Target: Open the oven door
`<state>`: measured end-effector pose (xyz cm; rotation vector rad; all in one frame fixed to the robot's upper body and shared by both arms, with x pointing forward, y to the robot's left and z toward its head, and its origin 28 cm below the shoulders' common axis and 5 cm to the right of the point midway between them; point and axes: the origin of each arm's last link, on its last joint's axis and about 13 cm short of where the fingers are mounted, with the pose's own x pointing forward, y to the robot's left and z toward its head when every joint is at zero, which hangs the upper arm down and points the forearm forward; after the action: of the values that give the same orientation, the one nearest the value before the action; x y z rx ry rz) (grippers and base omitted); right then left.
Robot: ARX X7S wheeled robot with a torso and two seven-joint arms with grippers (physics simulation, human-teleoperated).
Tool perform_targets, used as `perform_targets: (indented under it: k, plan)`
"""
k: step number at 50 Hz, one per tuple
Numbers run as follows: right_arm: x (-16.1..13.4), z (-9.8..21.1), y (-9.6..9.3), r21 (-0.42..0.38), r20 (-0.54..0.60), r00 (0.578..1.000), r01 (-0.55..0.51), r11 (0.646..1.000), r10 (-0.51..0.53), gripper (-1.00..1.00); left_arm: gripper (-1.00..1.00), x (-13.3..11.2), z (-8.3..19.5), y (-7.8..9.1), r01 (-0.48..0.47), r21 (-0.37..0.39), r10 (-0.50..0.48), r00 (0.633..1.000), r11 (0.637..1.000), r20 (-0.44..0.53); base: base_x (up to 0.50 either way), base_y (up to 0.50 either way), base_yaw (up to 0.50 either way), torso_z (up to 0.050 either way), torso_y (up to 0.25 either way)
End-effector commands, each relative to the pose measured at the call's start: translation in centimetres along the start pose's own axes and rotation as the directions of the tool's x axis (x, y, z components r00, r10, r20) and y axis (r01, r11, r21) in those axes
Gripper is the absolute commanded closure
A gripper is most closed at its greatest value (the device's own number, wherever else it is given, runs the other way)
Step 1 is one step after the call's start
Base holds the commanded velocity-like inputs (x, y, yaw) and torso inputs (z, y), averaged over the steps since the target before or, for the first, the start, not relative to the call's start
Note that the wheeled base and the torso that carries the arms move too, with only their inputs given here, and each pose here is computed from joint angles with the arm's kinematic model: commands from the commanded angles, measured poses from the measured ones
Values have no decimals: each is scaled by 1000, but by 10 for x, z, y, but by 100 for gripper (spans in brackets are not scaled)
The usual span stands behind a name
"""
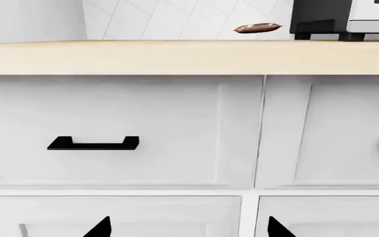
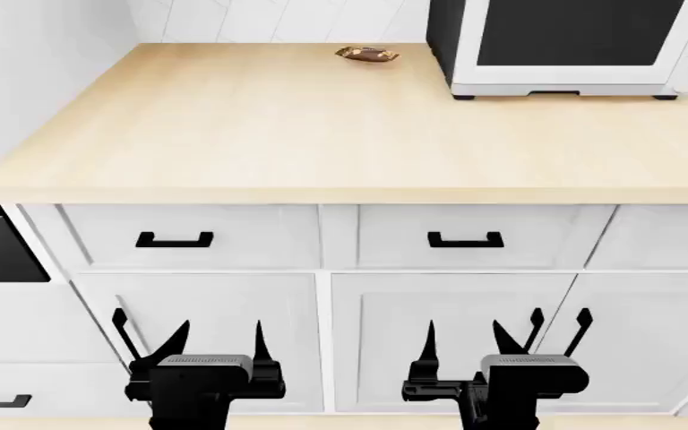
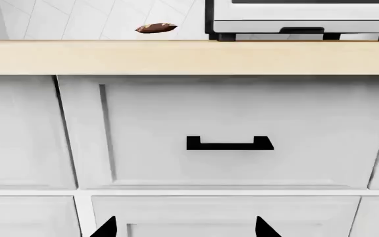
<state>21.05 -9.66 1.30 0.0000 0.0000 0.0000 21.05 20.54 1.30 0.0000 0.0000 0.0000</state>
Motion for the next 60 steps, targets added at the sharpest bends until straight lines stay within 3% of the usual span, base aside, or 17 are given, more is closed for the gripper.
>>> perform_targets:
  k: [1, 5, 17, 60]
  plan:
    - [0, 0, 0, 5, -12, 1000, -5, 1000, 5, -100, -100, 0, 0, 0, 1, 0, -1, 1000, 1000, -1, 0, 0, 0, 0, 0]
    - [1, 0, 0, 24, -58, 998, -22, 999, 23, -100, -100, 1, -2, -1, 6, 3, -6, 1000, 1000, -5, 0, 0, 0, 0, 0]
    - [-1, 3, 0, -24, 46, 999, -25, 999, 27, -100, -100, 2, -2, -1, 6, 12, -5, 1000, 1000, -5, 0, 0, 458, 0, 0]
    - [-8, 3, 0, -59, 95, 993, -65, 996, 70, -100, -100, 3, -2, 1, -14, 15, 14, 1000, 1000, -3, 0, 0, 500, 0, 0]
